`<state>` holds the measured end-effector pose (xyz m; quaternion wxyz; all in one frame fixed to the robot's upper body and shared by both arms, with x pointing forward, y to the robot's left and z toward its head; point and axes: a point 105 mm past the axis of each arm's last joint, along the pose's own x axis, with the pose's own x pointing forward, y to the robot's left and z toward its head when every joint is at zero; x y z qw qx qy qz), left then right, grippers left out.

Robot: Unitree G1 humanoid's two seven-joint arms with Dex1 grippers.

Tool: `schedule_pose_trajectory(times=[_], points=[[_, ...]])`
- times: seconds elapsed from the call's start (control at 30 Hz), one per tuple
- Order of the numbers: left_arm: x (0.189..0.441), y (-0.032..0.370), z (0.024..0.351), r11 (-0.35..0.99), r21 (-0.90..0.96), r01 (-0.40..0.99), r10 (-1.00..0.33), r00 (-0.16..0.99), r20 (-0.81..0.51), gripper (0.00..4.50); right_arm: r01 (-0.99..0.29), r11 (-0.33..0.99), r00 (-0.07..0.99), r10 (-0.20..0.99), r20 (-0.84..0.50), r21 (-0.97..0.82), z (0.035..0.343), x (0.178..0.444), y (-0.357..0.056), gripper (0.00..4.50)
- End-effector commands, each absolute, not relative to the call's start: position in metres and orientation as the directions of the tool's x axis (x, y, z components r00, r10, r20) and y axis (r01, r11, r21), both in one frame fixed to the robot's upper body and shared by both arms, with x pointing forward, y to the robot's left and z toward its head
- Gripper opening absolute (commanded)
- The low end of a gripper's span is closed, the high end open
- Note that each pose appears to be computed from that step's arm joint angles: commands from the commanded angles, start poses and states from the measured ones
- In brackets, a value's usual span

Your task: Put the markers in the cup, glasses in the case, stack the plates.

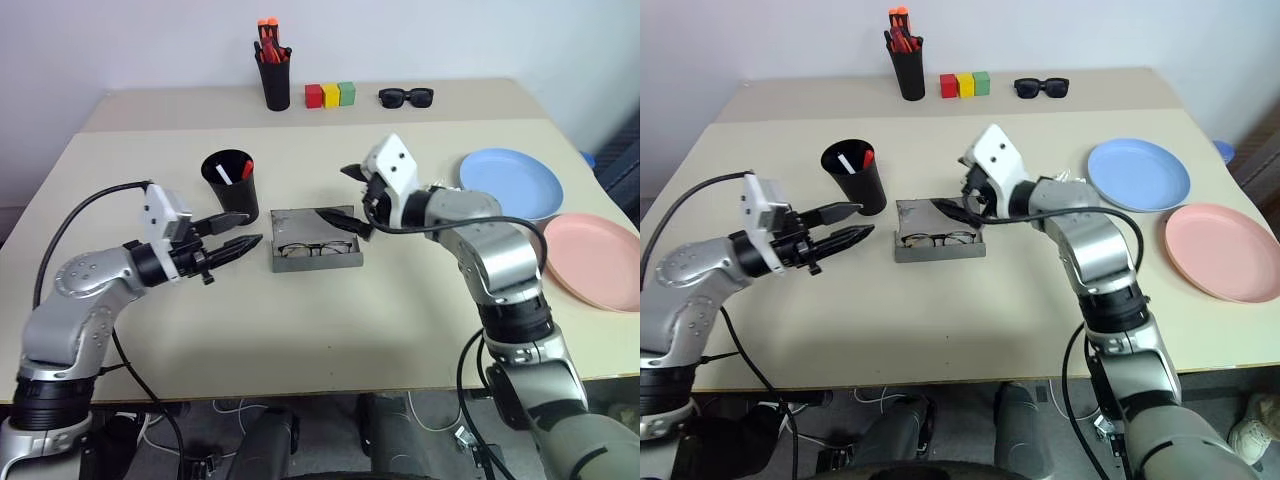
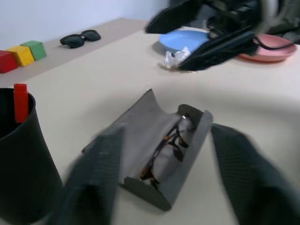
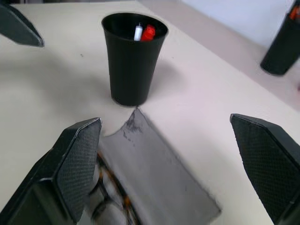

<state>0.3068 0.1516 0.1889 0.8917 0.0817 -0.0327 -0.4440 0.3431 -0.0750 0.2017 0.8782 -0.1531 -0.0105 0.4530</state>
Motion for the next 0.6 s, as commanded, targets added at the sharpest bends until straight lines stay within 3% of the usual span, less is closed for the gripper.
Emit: schedule_pose_trajectory(times=[0.03, 0.17, 0.33, 0.6], points=[[0.326, 0.13, 0.188, 0.624, 0.222, 0.749, -0.763, 0.645, -0.03, 0.18, -0.794, 0.516, 0.557, 0.829, -0.045, -0.323, 0.215, 0.322, -0.084, 4.5], [0.351, 0.101, 0.197, 0.666, 0.19, 0.721, -0.738, 0.674, 0.032, 0.08, -0.799, 0.514, 0.552, 0.832, -0.043, -0.313, 0.212, 0.315, -0.088, 4.5], [0.387, 0.074, 0.198, 0.702, 0.279, 0.656, -0.683, 0.731, -0.001, 0.08, -0.77, 0.551, 0.591, 0.806, -0.032, -0.321, 0.213, 0.317, -0.093, 4.5], [0.42, 0.049, 0.2, 0.741, 0.333, 0.583, -0.61, 0.792, -0.031, 0.08, -0.761, 0.561, 0.603, 0.797, -0.036, -0.326, 0.21, 0.316, -0.094, 4.5]])
